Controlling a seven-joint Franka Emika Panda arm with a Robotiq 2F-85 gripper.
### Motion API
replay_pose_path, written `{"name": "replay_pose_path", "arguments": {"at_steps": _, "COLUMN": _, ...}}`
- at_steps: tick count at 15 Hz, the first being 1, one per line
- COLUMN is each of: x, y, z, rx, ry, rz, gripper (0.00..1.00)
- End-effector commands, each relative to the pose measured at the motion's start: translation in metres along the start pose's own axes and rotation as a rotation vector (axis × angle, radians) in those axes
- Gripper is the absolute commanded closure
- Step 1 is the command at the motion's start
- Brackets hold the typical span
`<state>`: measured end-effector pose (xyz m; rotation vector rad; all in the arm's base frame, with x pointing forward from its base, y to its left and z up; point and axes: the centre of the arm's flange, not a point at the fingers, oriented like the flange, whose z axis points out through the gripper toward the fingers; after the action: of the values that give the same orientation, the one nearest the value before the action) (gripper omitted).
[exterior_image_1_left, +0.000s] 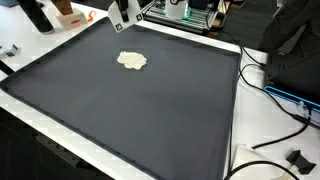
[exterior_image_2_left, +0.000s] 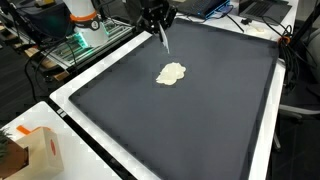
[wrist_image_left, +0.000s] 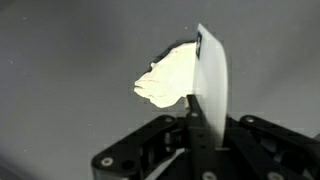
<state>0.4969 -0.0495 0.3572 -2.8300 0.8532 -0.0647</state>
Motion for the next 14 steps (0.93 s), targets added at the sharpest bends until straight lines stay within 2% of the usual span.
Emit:
{"name": "replay_pose_path", "arguments": {"at_steps": 1, "x": -0.024, "y": -0.007, "z": -0.026, "rx": -0.055, "ry": 0.024, "rz": -0.056, "gripper": 0.99}}
{"name": "replay_pose_path", "arguments": {"at_steps": 8, "x": -0.043, "y": -0.030, "z": -0.057, "rx": -0.107, "ry": 0.063, "rz": -0.225, "gripper": 0.99}}
{"name": "replay_pose_path", "arguments": {"at_steps": 12, "x": -0.055, "y": -0.042, "z": -0.071, "rx": -0.115, "ry": 0.055, "rz": -0.340, "gripper": 0.99}}
{"name": "replay_pose_path", "arguments": {"at_steps": 13, "x": -0.044, "y": -0.043, "z": -0.061, "rx": -0.096, "ry": 0.064, "rz": -0.281, "gripper": 0.96}}
{"name": "replay_pose_path", "arguments": {"at_steps": 14, "x": -0.047, "y": -0.045, "z": -0.064, "rx": -0.097, "ry": 0.062, "rz": -0.302, "gripper": 0.96}}
